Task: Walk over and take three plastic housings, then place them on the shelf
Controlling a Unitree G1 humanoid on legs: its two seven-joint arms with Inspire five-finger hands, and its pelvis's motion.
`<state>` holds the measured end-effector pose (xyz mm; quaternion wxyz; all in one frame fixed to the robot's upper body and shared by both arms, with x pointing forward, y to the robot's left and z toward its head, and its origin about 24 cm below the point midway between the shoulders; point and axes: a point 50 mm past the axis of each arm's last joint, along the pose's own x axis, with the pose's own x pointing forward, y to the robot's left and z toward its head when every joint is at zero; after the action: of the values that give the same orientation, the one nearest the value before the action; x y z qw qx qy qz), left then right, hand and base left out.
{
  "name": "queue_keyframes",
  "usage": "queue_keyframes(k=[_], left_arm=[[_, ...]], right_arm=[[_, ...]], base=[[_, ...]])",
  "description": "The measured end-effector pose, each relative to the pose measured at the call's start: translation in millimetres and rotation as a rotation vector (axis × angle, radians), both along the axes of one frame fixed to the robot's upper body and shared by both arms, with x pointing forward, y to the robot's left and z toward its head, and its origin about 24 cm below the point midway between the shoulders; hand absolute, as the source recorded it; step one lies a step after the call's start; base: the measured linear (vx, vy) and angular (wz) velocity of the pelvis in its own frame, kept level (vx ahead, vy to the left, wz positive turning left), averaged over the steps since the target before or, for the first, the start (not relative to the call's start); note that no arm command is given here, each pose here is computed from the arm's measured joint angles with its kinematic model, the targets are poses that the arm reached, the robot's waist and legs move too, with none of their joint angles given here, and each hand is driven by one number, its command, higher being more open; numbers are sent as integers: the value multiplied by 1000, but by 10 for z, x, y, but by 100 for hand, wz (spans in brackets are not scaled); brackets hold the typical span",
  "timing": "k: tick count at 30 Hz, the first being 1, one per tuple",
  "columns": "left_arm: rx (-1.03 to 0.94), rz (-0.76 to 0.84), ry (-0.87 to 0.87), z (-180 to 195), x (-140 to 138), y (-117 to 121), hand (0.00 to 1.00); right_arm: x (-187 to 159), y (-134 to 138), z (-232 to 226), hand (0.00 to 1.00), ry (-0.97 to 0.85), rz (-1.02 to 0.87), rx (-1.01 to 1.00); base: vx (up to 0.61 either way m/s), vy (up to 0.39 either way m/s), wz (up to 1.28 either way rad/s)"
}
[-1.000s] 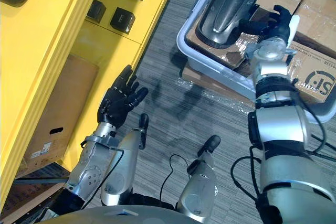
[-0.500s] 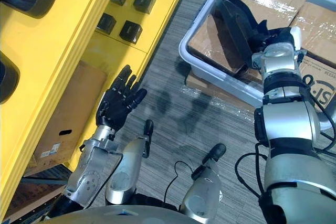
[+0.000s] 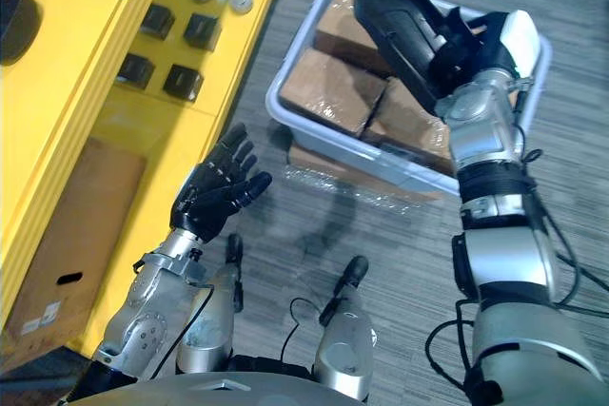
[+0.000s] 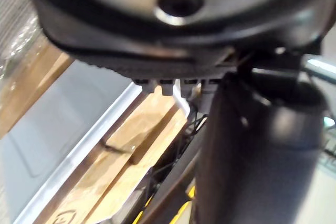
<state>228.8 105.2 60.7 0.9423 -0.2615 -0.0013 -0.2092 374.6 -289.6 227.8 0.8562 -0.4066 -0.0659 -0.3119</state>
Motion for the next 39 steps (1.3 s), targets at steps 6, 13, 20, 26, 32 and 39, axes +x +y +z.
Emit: queue_keyframes(k=[6, 13, 20, 26, 32, 39], left_arm=[[-52, -214, 173, -61, 130, -251, 100], [-242, -243, 470, -286, 222, -491, 100], [-336, -176, 567, -403, 276, -499, 100], [-365, -142, 529, -312, 395, -599, 100], [-430, -104, 528, -285, 456, -657, 100], [-442, -48, 563, -322, 422, -718, 0]], right_arm=[[-51, 404, -193, 0, -61, 155, -116], [-162, 650, -424, 0, -95, 288, -203], [-281, 981, -874, 0, -20, 427, -239], [-339, 1262, -1086, 0, 25, 548, -234], [-403, 1465, -1232, 0, 51, 631, -212], [-435, 1478, -1405, 0, 103, 627, -190]], base=[[84, -13, -31], [39, -9, -19], [-10, -3, -8], [-13, 8, -4], [-5, 4, -3], [-21, 15, 1]])
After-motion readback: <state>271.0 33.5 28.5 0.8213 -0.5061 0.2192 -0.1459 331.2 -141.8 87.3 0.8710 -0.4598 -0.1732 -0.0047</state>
